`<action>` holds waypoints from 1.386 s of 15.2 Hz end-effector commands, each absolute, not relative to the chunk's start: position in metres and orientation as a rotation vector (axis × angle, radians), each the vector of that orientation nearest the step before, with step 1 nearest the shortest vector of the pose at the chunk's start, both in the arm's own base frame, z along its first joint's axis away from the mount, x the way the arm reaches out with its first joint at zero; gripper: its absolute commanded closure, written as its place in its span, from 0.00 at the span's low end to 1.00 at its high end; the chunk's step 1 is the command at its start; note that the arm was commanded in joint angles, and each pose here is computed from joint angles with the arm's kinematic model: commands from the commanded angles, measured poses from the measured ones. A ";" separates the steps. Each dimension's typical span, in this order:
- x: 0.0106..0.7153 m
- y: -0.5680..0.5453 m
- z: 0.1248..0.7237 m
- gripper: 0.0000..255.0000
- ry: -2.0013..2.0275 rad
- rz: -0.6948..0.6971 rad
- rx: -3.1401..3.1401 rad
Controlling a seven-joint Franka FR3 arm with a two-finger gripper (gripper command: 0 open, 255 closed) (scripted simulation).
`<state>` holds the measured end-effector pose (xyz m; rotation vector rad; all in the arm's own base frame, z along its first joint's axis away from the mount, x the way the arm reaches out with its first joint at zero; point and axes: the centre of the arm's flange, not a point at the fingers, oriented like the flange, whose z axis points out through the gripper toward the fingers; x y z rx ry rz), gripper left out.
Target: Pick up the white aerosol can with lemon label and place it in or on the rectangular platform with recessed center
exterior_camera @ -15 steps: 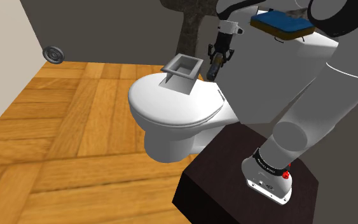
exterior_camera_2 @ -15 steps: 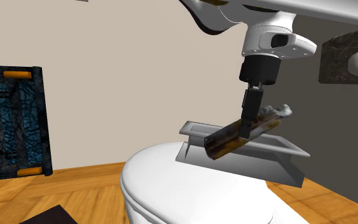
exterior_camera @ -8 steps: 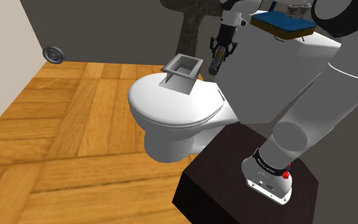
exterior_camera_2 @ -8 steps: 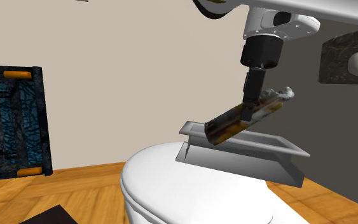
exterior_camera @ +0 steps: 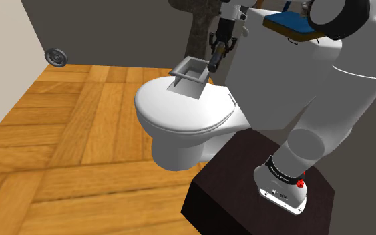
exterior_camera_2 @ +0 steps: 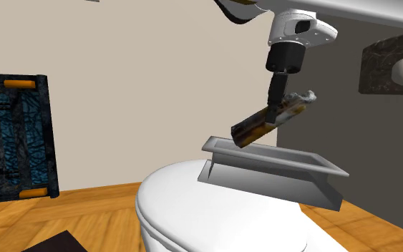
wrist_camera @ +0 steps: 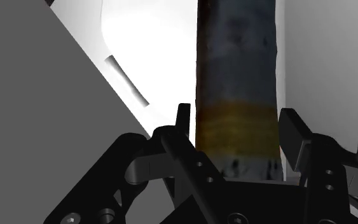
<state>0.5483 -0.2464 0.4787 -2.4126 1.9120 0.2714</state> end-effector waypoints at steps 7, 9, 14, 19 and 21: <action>0.644 -0.202 0.482 1.00 1.912 0.270 -2.412; 0.658 -0.195 0.477 1.00 1.912 0.270 -2.412; 0.658 -0.195 0.450 1.00 1.912 0.270 -2.412; 0.658 -0.195 0.424 1.00 1.912 0.270 -2.412; 0.658 -0.195 0.413 1.00 1.912 0.270 -2.412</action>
